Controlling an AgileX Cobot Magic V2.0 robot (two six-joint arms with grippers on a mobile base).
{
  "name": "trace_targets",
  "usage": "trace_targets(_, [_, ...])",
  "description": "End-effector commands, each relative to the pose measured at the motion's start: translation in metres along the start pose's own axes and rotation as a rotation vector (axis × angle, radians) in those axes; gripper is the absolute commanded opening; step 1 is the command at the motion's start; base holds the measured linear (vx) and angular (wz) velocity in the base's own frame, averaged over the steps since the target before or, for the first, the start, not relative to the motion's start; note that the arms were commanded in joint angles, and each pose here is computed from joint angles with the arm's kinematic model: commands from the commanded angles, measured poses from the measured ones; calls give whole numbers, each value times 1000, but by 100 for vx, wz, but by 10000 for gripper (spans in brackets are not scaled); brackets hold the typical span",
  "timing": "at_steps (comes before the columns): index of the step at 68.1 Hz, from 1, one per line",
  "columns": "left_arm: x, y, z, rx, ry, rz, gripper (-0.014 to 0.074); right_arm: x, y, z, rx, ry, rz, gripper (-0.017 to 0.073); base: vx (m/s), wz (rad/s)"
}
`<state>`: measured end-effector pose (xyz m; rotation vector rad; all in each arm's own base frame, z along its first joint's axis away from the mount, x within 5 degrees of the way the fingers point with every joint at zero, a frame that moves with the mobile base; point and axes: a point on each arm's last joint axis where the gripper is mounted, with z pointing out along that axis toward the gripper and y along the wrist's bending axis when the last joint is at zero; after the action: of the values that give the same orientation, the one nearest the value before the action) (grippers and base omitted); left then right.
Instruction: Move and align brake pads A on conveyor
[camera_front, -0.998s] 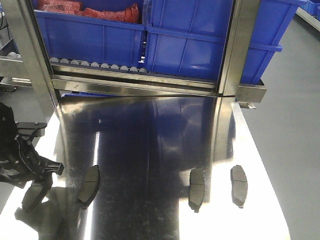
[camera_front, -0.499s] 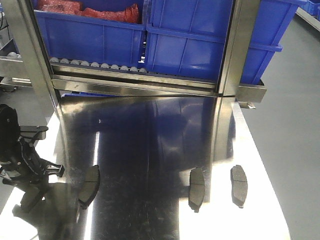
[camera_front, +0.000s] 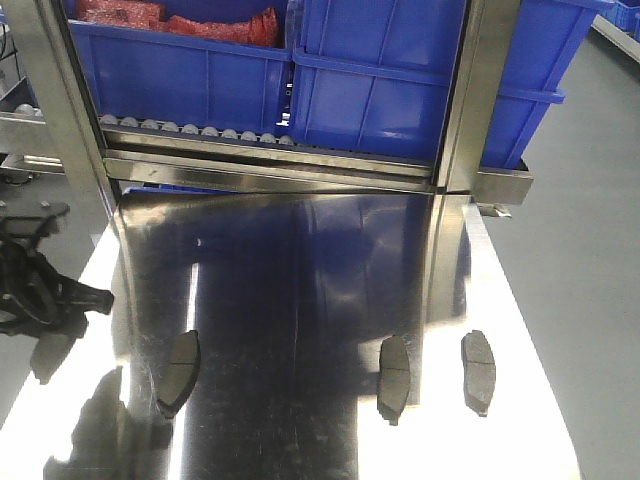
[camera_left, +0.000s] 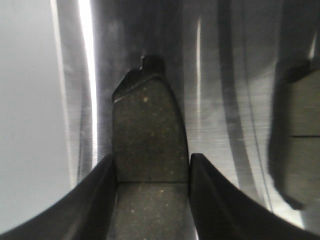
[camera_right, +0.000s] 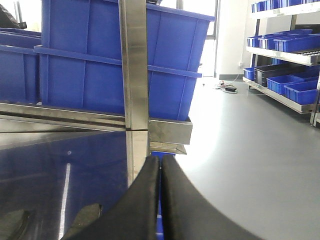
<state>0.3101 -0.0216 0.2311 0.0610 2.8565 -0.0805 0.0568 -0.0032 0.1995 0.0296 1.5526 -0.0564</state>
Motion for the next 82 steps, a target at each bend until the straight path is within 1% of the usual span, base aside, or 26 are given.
trace_targets(1, [3, -4, -45, 14, -194, -8, -7, -4, 0, -1, 3, -74, -8, -11, 0, 0])
trace_targets(14, [34, -4, -75, 15, -350, -5, -7, -4, 0, -1, 3, -74, -8, -11, 0, 0])
trace_targets(30, [80, -3, -94, 13, -562, 0, -7, -4, 0, -1, 3, -74, -8, -11, 0, 0])
trace_targets(40, [112, -3, -101, 40, -694, -32, -7, -4, 0, -1, 3, -74, -8, -11, 0, 0])
trace_targets(51, [140, -2, -109, 44, -827, -32, -7, -4, 0, -1, 3, -74, -8, -11, 0, 0])
trace_targets(71, [180, -2, -122, 51, -983, -22, -7, -4, 0, -1, 3, -74, -8, -11, 0, 0])
trace_targets(82, [190, -2, -125, 54, -1004, -19, -6, -4, 0, -1, 3, -74, -8, -11, 0, 0])
